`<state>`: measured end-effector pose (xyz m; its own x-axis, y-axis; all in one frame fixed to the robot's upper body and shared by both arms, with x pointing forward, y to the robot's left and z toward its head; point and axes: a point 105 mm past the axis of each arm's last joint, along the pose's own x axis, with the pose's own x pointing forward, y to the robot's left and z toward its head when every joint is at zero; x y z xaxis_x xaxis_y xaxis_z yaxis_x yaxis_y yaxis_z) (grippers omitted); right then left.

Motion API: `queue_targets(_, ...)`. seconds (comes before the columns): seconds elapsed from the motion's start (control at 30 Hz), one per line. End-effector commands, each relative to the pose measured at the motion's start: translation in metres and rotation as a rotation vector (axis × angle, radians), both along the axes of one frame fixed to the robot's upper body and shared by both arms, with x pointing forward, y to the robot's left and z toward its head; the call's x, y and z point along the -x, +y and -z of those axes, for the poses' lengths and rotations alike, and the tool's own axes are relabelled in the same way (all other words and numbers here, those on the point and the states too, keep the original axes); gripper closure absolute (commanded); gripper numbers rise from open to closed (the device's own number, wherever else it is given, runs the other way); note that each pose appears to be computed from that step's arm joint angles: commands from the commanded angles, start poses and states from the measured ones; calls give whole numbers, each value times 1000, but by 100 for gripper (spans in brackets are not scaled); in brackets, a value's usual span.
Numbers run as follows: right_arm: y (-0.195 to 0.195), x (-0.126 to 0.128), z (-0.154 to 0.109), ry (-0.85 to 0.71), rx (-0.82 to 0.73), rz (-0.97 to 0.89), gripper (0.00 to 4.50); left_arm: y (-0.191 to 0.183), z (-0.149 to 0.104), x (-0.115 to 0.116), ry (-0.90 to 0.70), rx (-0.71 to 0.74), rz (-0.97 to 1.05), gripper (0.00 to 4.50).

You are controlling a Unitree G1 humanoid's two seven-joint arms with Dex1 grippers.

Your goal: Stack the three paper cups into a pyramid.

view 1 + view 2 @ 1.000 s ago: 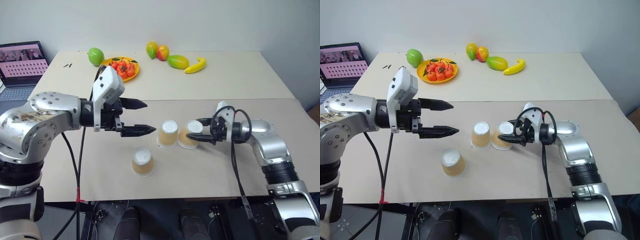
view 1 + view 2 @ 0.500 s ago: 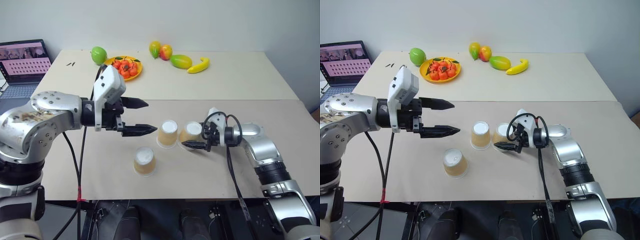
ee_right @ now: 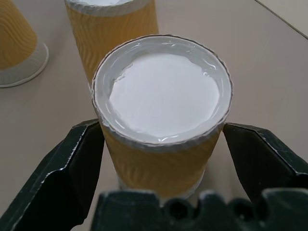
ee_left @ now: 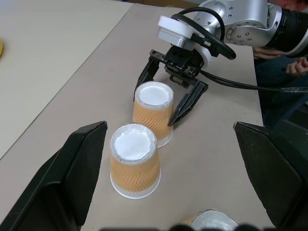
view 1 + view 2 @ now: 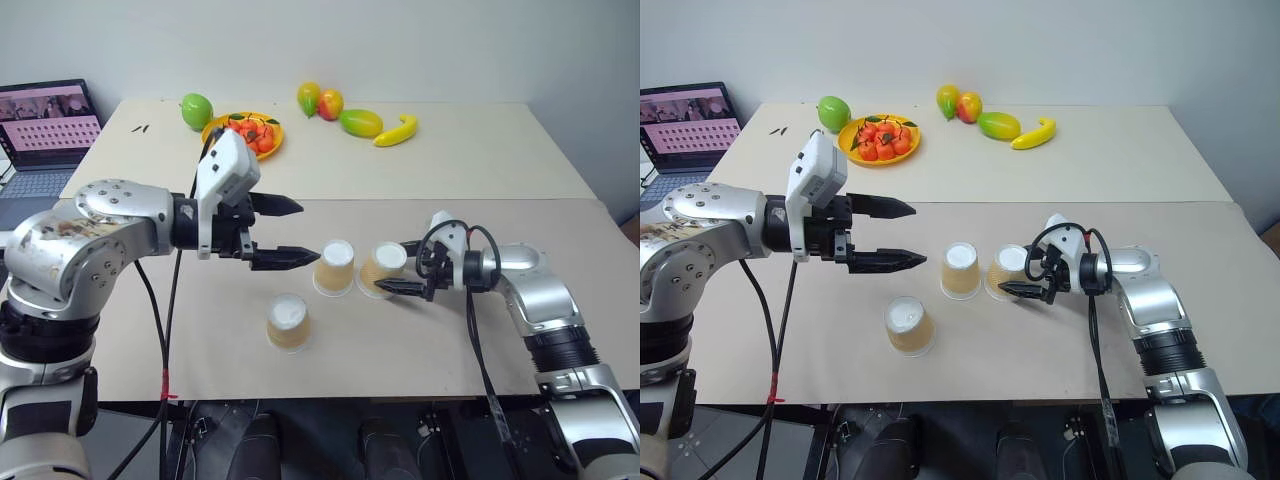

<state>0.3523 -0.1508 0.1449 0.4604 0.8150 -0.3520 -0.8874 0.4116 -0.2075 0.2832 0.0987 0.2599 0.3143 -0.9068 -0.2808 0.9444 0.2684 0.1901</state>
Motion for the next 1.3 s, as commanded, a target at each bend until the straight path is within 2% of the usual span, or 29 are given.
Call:
queue_targets(0.03,-10,-2,-20,-50,-45,27,3,-3,-10,2,-52,4,22,0)
queue_targets(0.4,-15,9,-58,-91,-74,13,3,-6,-9,0,-56,2,32,0)
queue_targets(0.6,-45,21,-66,-38,-15,32,3,-6,-8,-1,-58,-1,30,0)
queue_targets(0.8,-69,-3,-54,-84,34,158,3,-6,-9,-2,-65,-3,29,0)
queue_targets(1.0,-63,-15,-32,-75,79,142,3,-6,-11,-2,-73,-5,27,0)
queue_targets(1.3,-53,-34,-23,-89,86,127,3,-2,-11,2,-74,-9,1,0)
